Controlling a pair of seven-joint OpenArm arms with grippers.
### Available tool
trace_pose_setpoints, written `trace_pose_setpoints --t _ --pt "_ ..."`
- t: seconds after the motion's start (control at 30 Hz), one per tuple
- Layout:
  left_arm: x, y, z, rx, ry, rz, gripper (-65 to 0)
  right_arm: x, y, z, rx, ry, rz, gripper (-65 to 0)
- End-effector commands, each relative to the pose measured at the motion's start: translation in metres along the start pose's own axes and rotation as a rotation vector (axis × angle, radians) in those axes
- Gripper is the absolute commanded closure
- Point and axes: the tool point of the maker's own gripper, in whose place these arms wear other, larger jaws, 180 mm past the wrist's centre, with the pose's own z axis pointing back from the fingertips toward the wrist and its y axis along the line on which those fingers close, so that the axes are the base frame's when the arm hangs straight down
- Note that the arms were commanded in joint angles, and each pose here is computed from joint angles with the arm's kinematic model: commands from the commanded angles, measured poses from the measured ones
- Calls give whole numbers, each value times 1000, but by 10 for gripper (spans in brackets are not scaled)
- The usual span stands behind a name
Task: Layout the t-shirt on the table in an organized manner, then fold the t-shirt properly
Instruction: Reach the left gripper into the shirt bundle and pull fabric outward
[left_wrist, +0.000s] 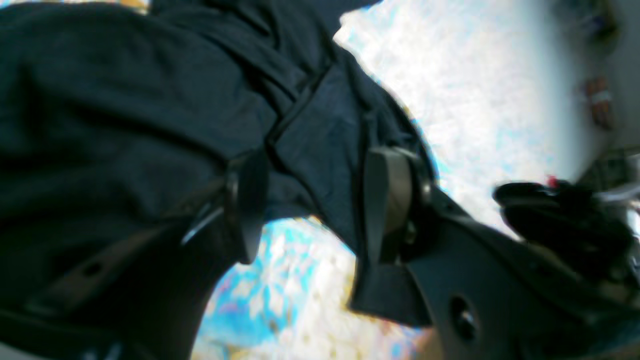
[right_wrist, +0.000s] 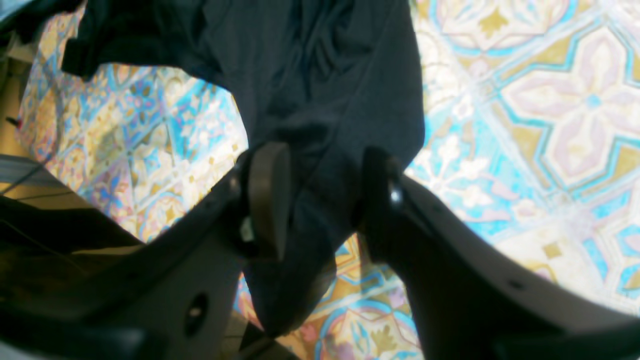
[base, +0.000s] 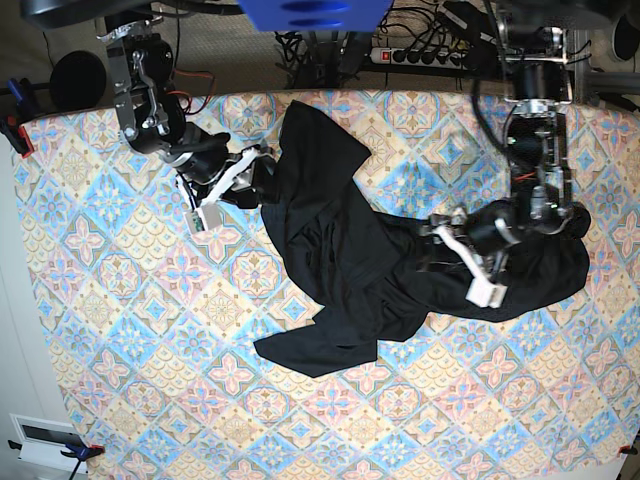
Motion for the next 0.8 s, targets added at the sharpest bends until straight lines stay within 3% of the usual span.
trace_pose_setpoints --t 0.0,0.27,0.33,0.43,0.47,0.57,0.77 --pt "13 -11 -6 -9 -30 -43 -304 13 4 3 17 -42 16 -235" --pt "-12 -17 -75 87 109 -187 -286 13 5 3 19 -43 14 -235" --pt "-17 -19 -80 93 117 -218 -221 13 4 3 18 -44 15 -235" --pt "-18 -17 -78 93 118 -215 -27 16 4 3 19 -50 19 -235" --pt "-17 -10 -74 105 119 -218 0 16 4 3 17 -51 20 -235" --pt "-15 3 -49 110 78 -192 -17 16 3 3 15 -51 20 -235" --pt "0 32 25 103 -62 -53 0 15 2 2 13 -46 17 -235"
